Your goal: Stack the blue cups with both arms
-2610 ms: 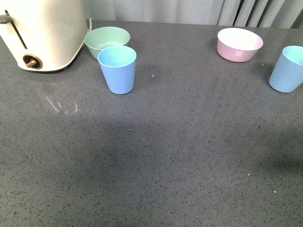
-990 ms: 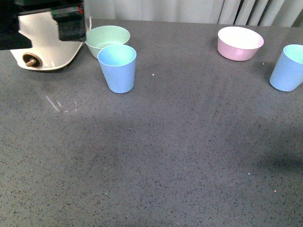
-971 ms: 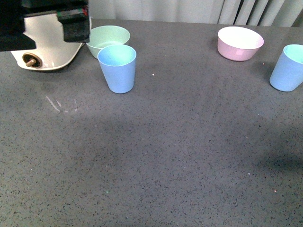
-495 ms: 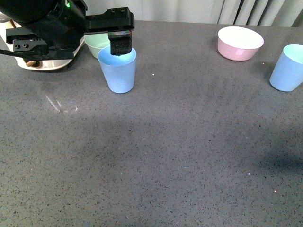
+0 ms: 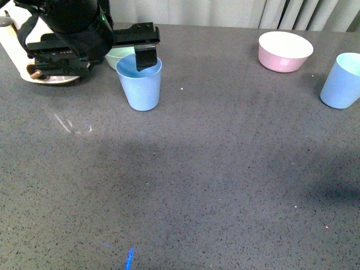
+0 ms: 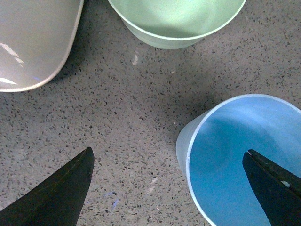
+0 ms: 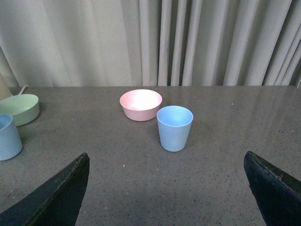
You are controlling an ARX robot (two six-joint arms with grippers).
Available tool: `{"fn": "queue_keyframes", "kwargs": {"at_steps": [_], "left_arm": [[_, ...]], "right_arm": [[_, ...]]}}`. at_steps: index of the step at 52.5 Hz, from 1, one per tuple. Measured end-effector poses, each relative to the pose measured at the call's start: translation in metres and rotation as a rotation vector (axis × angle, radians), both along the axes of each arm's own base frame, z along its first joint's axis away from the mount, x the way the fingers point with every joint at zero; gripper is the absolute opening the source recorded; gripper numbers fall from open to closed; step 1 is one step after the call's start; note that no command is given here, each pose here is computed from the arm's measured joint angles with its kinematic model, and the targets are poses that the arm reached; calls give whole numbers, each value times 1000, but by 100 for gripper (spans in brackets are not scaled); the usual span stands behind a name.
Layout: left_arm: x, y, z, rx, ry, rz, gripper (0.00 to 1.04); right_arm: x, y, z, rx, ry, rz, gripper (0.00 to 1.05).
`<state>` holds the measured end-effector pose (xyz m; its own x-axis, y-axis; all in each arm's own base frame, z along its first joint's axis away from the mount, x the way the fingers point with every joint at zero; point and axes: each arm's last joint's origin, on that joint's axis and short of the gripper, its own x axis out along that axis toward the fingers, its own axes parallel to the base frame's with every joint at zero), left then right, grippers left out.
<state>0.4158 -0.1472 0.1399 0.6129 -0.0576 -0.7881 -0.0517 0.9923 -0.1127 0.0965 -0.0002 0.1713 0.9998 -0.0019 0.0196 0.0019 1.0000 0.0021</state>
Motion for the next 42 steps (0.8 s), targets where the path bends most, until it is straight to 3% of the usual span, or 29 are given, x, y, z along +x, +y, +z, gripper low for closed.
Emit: {"fn": "queue_keyframes", "kwargs": {"at_steps": [30,42], "left_arm": [[-14,-25,-11,-100,142,51,3],[-43,-59,11,-92,153,-23,2]], "right_arm": [[0,0,0,0,0,0,96],[0,0,0,0,0,0,96]]}}
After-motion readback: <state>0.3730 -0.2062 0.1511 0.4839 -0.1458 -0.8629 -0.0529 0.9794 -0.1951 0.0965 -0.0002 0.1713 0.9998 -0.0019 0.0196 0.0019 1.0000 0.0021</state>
